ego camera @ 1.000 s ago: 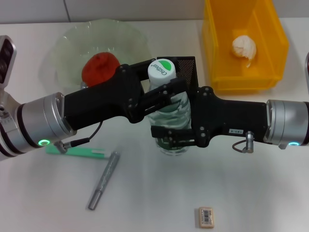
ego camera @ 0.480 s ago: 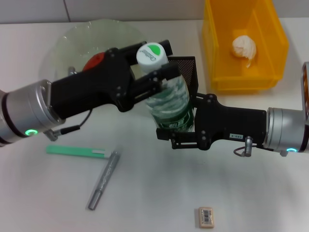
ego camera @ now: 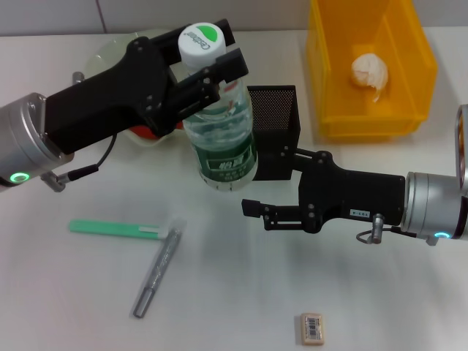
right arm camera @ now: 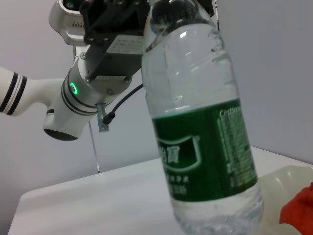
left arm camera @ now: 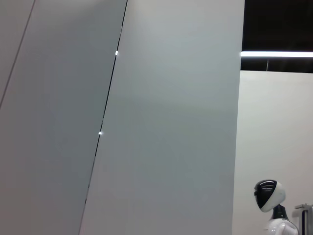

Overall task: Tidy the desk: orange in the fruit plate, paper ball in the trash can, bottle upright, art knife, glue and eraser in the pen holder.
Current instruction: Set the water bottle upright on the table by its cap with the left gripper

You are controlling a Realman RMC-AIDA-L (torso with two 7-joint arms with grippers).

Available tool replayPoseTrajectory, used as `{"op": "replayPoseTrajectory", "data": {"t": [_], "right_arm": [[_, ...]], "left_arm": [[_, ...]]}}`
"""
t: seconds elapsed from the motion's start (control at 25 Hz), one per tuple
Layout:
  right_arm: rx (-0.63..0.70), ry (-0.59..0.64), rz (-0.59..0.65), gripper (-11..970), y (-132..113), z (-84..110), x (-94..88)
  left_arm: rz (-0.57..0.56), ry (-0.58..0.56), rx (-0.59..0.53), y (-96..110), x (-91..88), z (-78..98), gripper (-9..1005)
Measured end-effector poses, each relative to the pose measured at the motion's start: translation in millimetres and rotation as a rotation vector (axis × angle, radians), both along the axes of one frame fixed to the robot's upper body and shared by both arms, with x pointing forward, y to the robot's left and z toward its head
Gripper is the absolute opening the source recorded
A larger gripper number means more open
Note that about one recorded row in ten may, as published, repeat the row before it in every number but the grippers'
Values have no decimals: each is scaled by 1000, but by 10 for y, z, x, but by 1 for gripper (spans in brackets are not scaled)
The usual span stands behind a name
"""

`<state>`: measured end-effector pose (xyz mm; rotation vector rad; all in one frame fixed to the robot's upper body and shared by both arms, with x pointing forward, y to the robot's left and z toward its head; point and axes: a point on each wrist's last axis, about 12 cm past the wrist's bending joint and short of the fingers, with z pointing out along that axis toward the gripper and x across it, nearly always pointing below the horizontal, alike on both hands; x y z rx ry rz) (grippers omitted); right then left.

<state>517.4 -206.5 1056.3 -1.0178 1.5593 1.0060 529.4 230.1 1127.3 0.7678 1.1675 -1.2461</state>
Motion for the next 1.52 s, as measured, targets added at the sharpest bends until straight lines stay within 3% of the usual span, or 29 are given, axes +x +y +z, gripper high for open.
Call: {"op": "replayPoseTrajectory", "data": {"t": [0.44, 0.48, 0.64, 0.68, 1.04, 1.52], "right_arm": [[3, 32, -8, 837, -25, -57, -44], [3, 34, -8, 837, -26, -62, -47], [1, 37, -10, 837, -26, -70, -50], [1, 37, -10, 837, -25, -70, -48], [-4, 34, -18, 835, -17, -67, -20], [14, 43, -34, 837, -2, -68, -7]], "left_arm": [[82, -19, 33, 213, 30, 10, 438], [119, -23, 63, 327, 47, 12, 438], [146, -29, 92, 383, 53, 2, 438], [181, -43, 153, 440, 49, -32, 438], [266, -72, 227, 468, 11, -175, 438], [333, -9, 266, 597, -19, -284, 444]]}}
